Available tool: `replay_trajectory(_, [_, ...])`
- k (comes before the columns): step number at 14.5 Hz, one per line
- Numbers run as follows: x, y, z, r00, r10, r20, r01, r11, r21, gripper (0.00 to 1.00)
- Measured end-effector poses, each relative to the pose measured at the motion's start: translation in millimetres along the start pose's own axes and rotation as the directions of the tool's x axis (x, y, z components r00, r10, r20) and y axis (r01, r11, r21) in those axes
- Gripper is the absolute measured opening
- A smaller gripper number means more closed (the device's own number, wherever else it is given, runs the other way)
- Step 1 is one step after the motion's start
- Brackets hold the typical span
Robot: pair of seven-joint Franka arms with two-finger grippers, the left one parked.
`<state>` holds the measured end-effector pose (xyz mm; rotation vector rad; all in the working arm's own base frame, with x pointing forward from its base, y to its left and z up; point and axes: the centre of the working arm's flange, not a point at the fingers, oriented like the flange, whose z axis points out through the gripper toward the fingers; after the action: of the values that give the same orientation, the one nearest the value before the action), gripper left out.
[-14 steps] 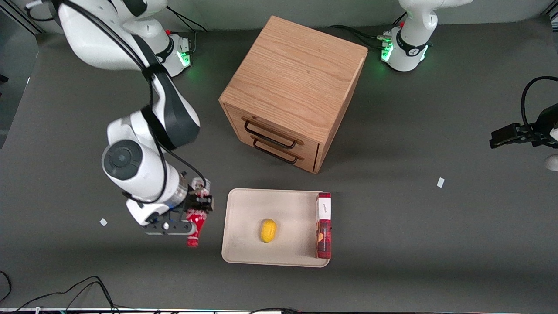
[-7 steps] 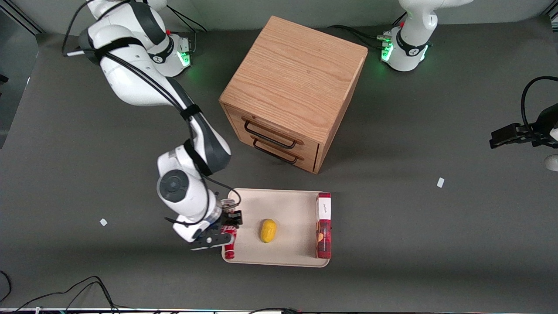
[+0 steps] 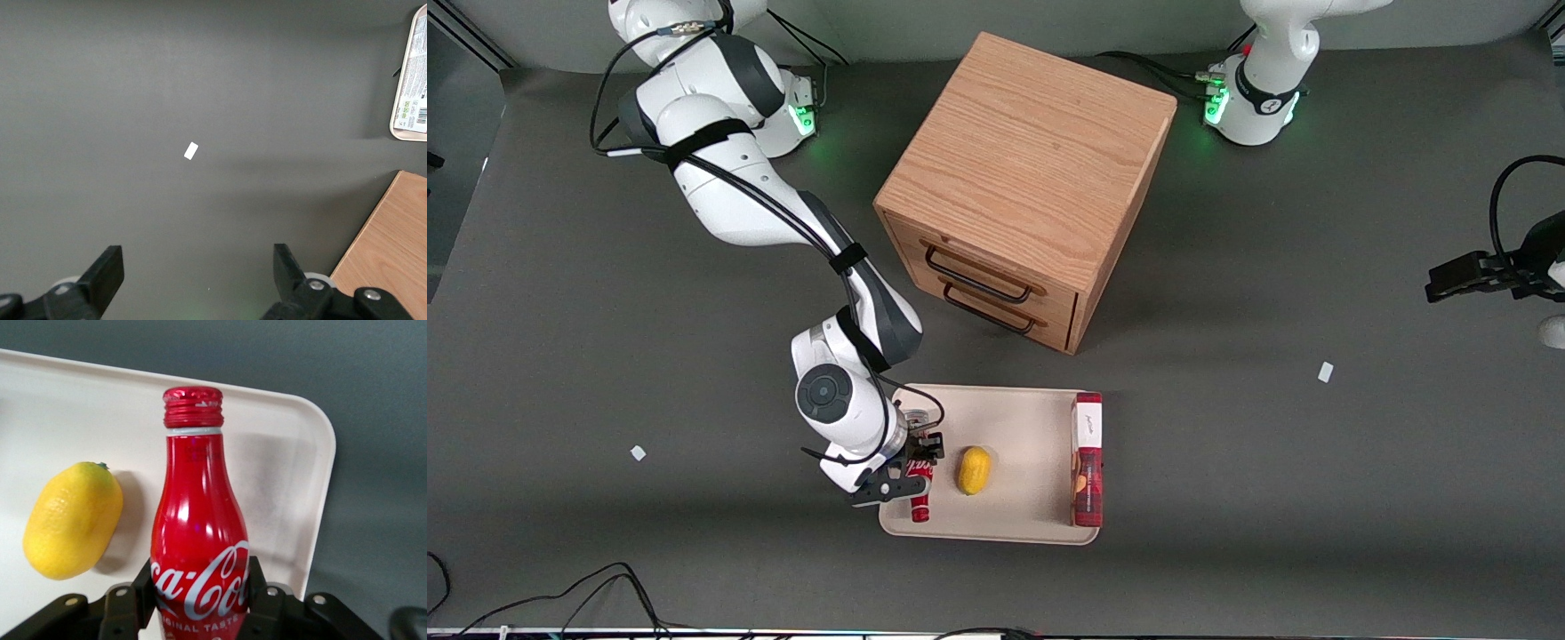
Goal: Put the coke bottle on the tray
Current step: 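Carry the bottle over the cream tray beside the lemon and lower it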
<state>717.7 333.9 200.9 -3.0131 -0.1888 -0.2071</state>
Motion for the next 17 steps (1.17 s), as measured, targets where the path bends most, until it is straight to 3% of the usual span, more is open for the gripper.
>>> replay_trajectory(2, [-1.2,0.8,4.3,1.000,0.006,0.006,-0.006,1.000,0.002,0.55])
replay_trajectory(6, [0.3,8.9,7.3,0.997,0.075,0.027,-0.076,0.996,0.050,0.55])
replay_trajectory(9, [1.2,11.9,9.2,0.996,0.087,0.023,-0.089,0.995,0.056,0.59])
replay_trajectory(10, [1.6,12.4,11.7,0.996,0.089,0.012,-0.090,0.994,0.059,0.64])
replay_trajectory(14, [3.1,12.8,16.1,0.996,0.093,-0.017,-0.091,0.993,0.069,0.99])
replay_trajectory(17, [5.1,12.2,12.5,0.995,0.093,-0.028,-0.091,0.993,0.073,1.00])
